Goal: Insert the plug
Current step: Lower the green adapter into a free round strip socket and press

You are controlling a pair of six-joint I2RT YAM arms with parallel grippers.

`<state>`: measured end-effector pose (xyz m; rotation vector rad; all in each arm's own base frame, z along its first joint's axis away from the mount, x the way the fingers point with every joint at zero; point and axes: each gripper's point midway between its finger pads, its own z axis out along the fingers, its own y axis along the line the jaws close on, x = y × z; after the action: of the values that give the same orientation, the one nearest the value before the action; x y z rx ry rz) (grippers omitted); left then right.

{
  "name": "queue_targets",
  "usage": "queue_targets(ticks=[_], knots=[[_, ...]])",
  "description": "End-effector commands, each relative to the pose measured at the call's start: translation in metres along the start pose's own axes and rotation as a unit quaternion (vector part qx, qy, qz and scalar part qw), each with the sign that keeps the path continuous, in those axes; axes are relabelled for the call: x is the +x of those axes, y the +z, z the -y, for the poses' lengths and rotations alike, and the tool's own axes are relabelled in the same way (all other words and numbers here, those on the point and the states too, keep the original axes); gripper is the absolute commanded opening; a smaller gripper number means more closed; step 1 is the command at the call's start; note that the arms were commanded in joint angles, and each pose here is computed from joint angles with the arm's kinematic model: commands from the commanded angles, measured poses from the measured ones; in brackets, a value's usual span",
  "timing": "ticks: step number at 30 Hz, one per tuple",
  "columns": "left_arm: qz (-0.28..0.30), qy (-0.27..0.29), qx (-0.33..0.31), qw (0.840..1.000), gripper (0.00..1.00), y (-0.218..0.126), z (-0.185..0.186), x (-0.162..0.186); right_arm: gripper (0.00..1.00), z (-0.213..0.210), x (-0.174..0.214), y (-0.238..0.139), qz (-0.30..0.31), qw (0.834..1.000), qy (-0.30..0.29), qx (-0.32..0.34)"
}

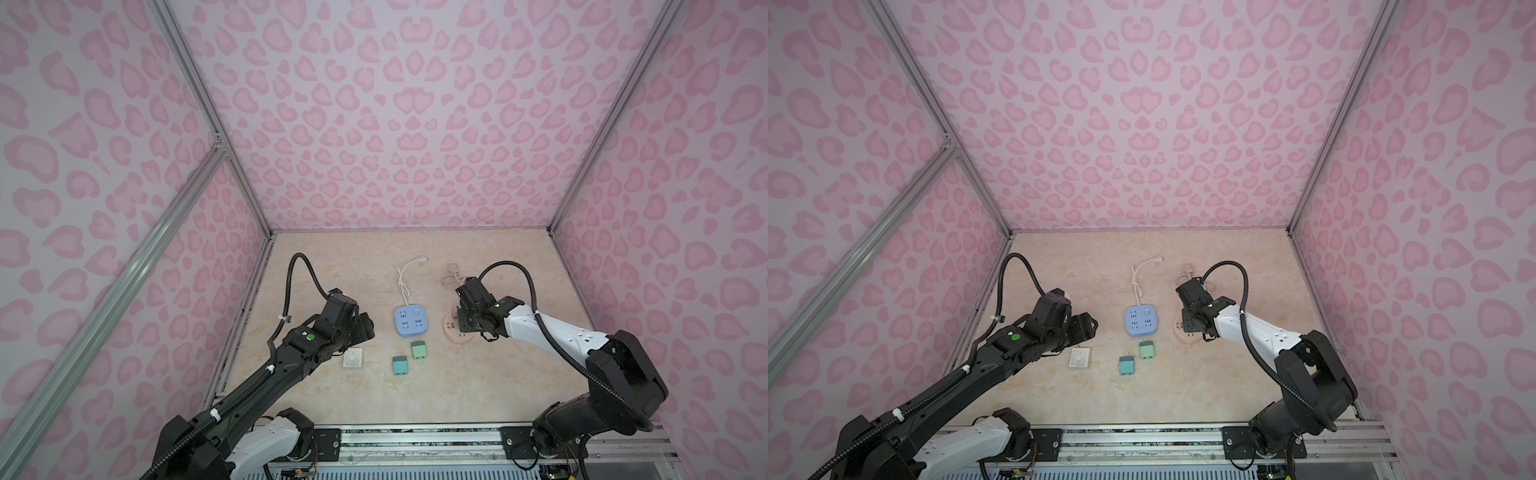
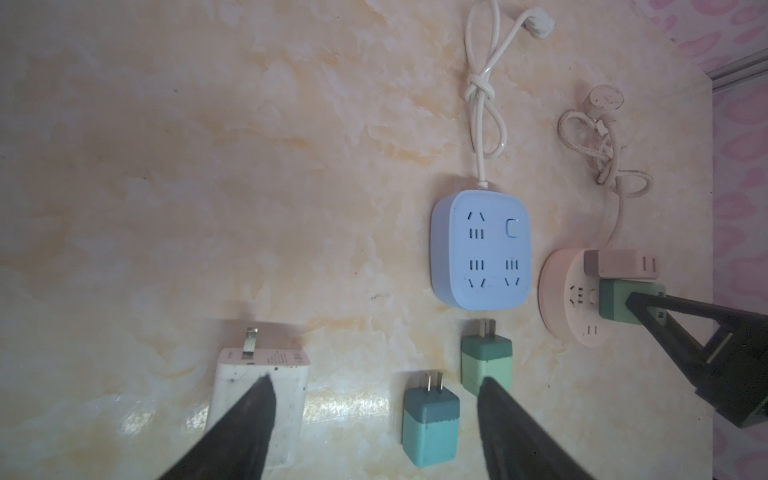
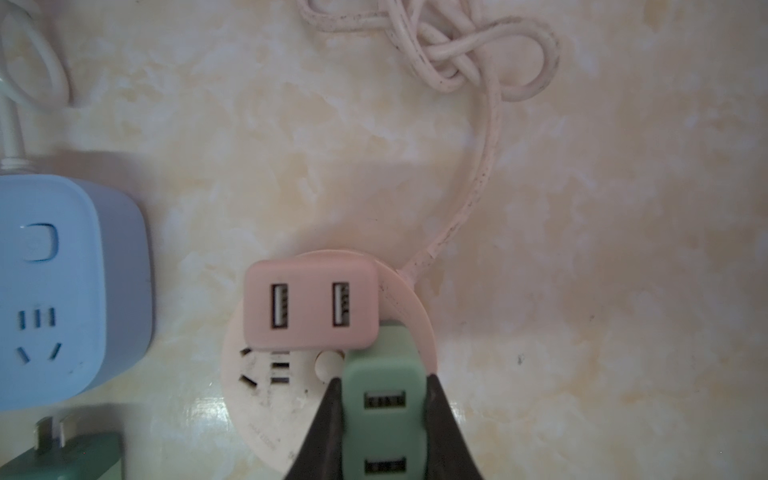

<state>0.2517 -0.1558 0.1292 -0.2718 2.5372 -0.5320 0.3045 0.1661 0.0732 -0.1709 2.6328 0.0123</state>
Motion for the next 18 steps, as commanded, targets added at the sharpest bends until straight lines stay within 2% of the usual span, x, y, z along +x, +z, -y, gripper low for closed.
queue_targets(ticks=[1,4,9,13,15,18], knots=[[0.005,0.013,-0.005,1.000,0.79,-0.003,0.002,-0.006,0.00,0.016,0.045,0.000,-0.092,0.995,-0.020,0.030],[0.005,0.015,-0.005,1.000,0.78,-0.005,0.005,-0.008,0.06,0.015,0.044,0.000,-0.091,0.995,-0.020,0.026],[0.002,0.012,-0.003,1.000,0.79,-0.004,0.007,-0.008,0.26,0.013,0.042,-0.002,-0.090,0.995,-0.022,0.020],[-0.004,0.015,-0.006,1.000,0.79,-0.002,0.006,-0.006,0.38,0.013,0.040,-0.005,-0.085,0.996,-0.022,0.018],[-0.007,0.017,-0.006,1.000,0.79,-0.001,0.008,-0.006,0.47,0.012,0.039,-0.008,-0.082,0.996,-0.020,0.014],[-0.007,0.020,-0.009,1.000,0.78,0.000,0.008,-0.008,0.53,0.013,0.038,-0.012,-0.076,0.997,-0.016,0.011]])
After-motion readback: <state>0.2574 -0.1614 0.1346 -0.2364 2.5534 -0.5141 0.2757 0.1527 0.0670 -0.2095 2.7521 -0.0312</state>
